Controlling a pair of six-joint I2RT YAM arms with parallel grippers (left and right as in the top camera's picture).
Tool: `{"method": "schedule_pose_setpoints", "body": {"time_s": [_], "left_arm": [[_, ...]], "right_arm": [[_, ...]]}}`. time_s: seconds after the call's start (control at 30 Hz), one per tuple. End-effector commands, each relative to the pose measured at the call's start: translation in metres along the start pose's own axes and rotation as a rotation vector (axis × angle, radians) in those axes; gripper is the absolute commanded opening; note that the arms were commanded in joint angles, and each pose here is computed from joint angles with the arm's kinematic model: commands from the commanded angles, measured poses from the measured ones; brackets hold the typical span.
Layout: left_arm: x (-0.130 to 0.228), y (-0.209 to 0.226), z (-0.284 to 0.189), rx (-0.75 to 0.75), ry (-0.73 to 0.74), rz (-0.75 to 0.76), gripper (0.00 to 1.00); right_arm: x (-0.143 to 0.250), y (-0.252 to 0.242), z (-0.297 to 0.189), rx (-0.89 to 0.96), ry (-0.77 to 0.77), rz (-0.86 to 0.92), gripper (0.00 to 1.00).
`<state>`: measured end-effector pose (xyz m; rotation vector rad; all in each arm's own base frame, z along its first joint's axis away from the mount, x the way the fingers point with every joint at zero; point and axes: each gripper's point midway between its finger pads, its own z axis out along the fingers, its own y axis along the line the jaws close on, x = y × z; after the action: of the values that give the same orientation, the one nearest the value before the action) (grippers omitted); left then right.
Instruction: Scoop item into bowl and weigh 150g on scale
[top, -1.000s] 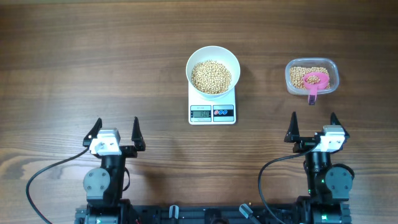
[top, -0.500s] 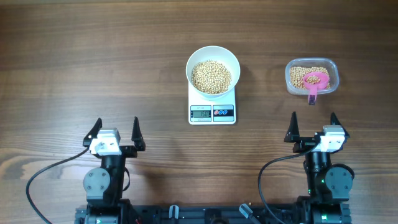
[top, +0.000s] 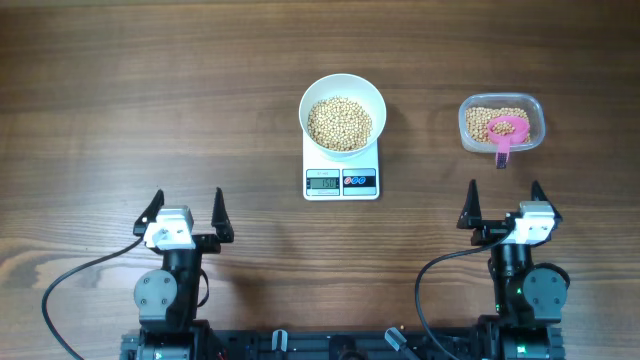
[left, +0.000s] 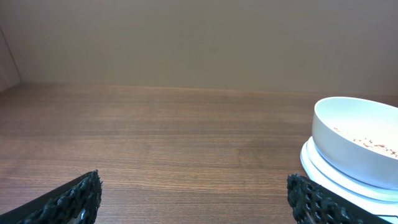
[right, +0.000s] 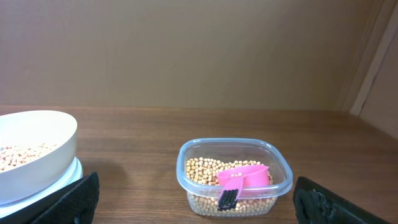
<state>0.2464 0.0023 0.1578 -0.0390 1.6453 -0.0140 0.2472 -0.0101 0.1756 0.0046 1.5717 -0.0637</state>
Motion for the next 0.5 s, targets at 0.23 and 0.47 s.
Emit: {"method": "schedule_pose_setpoints", "body": {"time_s": [0.23, 0.47], "left_arm": [[0.0003, 0.0011, -0.0002, -0.003, -0.004, 0.018, 1.0], [0.0003, 0.0011, -0.0002, -0.003, -0.004, 0.018, 1.0]], "right_arm": [[-0.0013, -0.0041, -0.0006, 0.022, -0.009, 0.012, 1.0], [-0.0013, -0.0041, -0.0006, 0.022, -0.009, 0.012, 1.0]]}}
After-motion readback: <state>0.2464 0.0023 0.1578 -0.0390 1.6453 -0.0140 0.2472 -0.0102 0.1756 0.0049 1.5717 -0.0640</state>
